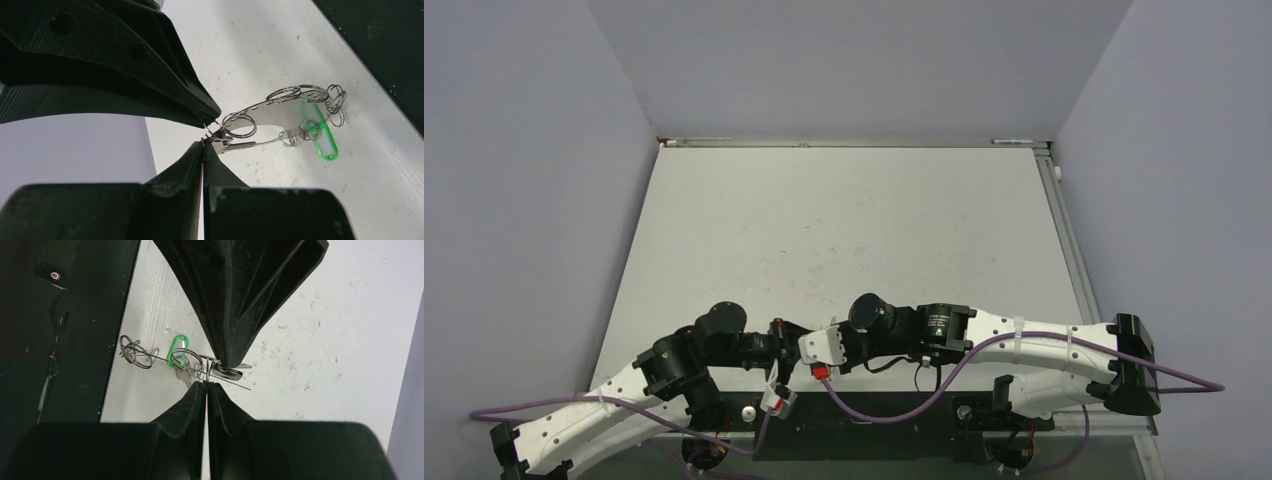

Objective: Put the keys on the keyring

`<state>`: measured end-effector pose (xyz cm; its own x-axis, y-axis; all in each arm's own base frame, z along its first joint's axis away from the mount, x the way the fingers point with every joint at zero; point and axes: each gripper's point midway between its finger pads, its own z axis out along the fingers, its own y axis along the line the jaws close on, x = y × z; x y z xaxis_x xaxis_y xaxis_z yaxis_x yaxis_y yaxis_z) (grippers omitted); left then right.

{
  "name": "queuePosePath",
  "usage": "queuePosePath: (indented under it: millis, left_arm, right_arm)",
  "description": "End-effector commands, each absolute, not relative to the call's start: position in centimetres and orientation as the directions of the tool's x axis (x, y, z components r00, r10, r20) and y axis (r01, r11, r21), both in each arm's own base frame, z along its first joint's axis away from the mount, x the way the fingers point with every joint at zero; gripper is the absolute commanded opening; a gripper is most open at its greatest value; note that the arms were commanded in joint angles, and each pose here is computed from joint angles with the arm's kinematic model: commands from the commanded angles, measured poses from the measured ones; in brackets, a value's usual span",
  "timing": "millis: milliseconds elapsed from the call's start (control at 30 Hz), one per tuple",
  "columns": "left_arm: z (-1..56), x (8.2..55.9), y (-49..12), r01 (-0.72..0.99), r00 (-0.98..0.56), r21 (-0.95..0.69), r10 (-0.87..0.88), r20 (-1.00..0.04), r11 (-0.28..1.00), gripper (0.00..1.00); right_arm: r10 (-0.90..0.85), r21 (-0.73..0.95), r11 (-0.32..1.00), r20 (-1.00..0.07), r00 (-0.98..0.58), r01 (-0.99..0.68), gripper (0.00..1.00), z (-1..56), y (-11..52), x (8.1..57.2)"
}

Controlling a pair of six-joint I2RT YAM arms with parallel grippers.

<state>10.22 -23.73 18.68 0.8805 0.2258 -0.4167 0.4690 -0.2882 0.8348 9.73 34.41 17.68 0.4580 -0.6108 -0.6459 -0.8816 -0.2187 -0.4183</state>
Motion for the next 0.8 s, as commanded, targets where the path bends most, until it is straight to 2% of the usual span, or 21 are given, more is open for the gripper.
queuePosePath:
  millis: [0, 767]
  left_arm:
    - [18.6, 9.2, -24.0, 0.451, 0.892, 0.832, 0.179, -0.415, -0.321, 0.0]
    - [17.7, 9.8, -23.7, 0.467, 0.882, 0.822, 0.231, -0.41, -0.326, 0.0]
  right_arm:
    - [-0.539, -0.483, -0.147, -0.693, 0.479, -0.863, 0.05, 21.7, 35.9, 11.0]
    - [-0.528, -0.487, -0.135, -0.701, 0.479, -0.863, 0.05, 22.7, 35.6, 10.9]
